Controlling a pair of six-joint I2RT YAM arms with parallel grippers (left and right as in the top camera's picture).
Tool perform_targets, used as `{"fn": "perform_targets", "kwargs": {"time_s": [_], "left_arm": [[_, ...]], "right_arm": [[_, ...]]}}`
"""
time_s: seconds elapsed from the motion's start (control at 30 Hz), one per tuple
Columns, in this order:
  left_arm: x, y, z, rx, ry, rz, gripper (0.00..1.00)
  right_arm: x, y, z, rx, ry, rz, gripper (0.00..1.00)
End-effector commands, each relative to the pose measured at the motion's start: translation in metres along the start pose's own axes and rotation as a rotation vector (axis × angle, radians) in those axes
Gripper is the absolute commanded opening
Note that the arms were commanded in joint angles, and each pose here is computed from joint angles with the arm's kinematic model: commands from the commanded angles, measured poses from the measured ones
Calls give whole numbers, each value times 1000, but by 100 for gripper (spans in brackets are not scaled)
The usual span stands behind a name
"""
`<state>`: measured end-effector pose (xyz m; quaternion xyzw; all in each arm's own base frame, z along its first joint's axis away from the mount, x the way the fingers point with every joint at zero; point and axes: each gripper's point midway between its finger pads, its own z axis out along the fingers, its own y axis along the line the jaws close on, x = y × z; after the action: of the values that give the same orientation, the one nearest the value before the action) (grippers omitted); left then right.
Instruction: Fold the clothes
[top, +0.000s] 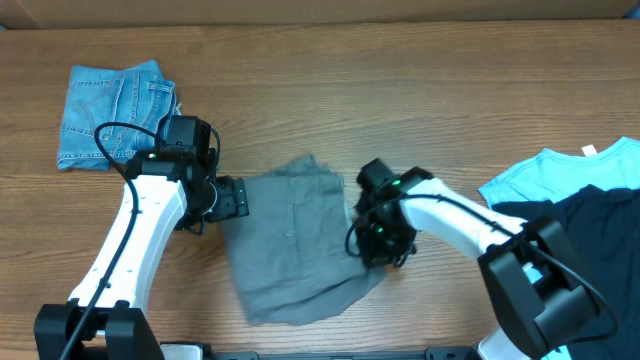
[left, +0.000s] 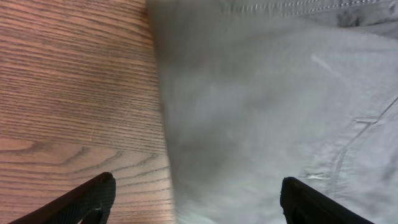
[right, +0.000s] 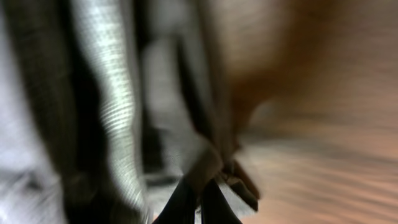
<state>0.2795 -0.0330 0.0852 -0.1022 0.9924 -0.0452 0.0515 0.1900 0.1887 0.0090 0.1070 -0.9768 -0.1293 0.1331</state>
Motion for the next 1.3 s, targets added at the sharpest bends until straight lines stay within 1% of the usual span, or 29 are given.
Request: {"fn": "perform_targets", "kwargs": {"time_s": [0.0,0.07,0.17,0.2,0.23,0.3,0.37,0.47,0.53,0.57,0.67,0.73,0.8,0.83,0.9,0.97,1.0,1.03,1.07,1.1,1.2,1.27], "left_arm": [[3,0,3,4,14,16,87],[3,0,3,4,13,16,87],[2,0,3,5,11,16,88],[2,0,3,6,11,16,88],[2,0,3,6,10,16,88],[3,0,3,5,13,16,88],[4,0,3,3,18,16,88],[4,1,3,2,20,16,88],[3,0,3,4,14,16,89],[1,0,3,5,8,16,89],[-2,-1,3,11,-7,17,89],[-5,-3,3,17,-15,18,89],[-5,-6,3,32,-18,20,89],[-5,-7,3,40,-17,26,89],[-6,-7,3,42,-18,28,89],[-5,-7,3,42,-18,37,89],[-5,-7,3,41,-17,38,89],[-5,-7,3,40,-16,38,89],[-5,-7,3,41,-14,38,89],[-4,-7,3,42,-12,38,89],[-4,-9,3,50,-11,38,89],[-5,-9,3,52,-17,39,89]], "right_arm": [[-31,-61,-18,170,-130,213,4],[-50,-75,-31,142,-197,270,4],[-90,-100,-61,85,-348,340,4],[-100,-104,-70,60,-386,342,10],[-108,-106,-80,26,-414,335,22],[-115,-104,-100,-64,-430,329,38],[-113,-100,-115,-121,-413,336,44],[-101,-89,-132,-193,-362,351,48],[-91,-71,-137,-269,-321,302,51],[-82,-59,-134,-309,-275,294,53],[-61,-48,-116,-273,-176,300,64],[-46,-48,-94,-204,-110,362,70],[-38,-49,-76,-154,-78,399,75],[-36,-49,-67,-140,-74,408,75],[-36,-46,-51,-140,-82,417,74],[-39,-46,-39,-145,-100,431,60],[-41,-49,-35,-139,-115,439,47],[-43,-55,-32,-113,-135,453,24],[-48,-67,-33,-61,-169,482,6],[-53,-77,-34,-22,-200,494,4],[-80,-110,-52,90,-347,508,4],[-99,-124,-69,134,-438,482,4]]}}
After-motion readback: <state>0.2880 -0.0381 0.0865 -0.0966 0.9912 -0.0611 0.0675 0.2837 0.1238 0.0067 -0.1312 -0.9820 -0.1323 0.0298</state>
